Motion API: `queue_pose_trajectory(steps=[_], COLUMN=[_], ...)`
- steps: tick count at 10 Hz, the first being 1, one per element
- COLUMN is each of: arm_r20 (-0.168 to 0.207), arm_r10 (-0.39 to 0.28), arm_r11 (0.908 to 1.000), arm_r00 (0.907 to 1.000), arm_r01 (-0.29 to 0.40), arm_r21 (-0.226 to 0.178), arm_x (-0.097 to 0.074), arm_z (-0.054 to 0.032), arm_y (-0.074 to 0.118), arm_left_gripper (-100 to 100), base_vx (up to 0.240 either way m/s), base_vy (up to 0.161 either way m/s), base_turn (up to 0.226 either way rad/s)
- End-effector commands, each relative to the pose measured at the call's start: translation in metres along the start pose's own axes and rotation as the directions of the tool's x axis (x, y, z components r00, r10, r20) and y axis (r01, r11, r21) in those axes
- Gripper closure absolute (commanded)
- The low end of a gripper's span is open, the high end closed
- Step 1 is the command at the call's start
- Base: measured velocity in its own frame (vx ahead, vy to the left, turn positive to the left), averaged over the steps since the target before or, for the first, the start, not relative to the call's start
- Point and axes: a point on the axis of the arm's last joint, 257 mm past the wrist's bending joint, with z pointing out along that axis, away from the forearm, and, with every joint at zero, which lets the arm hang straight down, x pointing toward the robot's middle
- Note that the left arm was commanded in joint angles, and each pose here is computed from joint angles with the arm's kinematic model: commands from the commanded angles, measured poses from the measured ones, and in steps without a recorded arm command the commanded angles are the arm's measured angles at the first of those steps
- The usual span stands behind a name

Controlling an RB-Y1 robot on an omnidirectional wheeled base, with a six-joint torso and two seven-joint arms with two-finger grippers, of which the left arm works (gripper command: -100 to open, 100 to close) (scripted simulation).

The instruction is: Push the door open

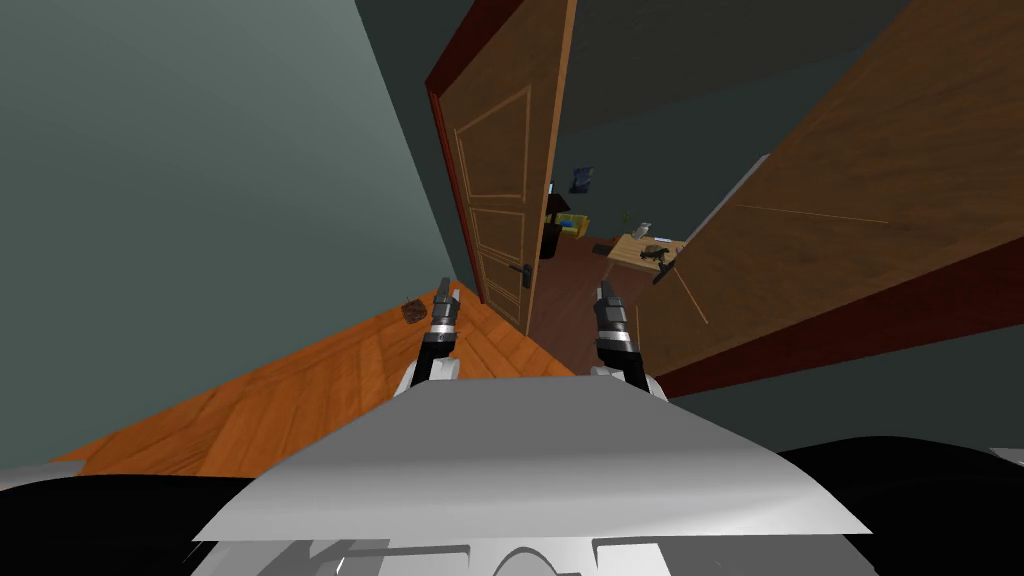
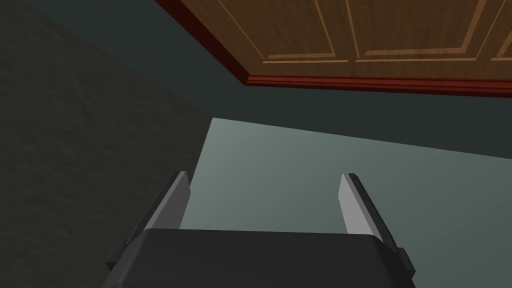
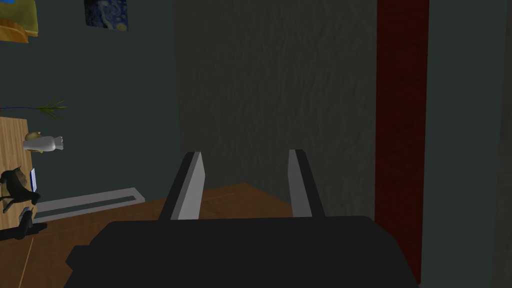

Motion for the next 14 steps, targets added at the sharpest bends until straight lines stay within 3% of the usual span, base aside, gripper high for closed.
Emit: queue_pose_trajectory(steps=[1,7,14], arm_r20=[-0.031,-0.102,-0.179], arm_r10=[-0.029,-0.097,-0.169], arm_r11=[0.9990,0.9893,0.9659], arm_r00=[0.9991,0.9901,0.9692], arm_r01=[0.028,0.084,0.127], arm_r21=[-0.033,-0.119,-0.226], arm_x=[0.016,0.055,0.103], arm_z=[0.0012,0.0011,-0.0055], arm_y=[0.017,0.060,0.108], arm_left_gripper=[-100,-100,-100], base_vx=[0.127,0.104,0.088], base_vy=[0.065,0.059,0.060], base_turn=[-0.222,-0.103,-0.111])
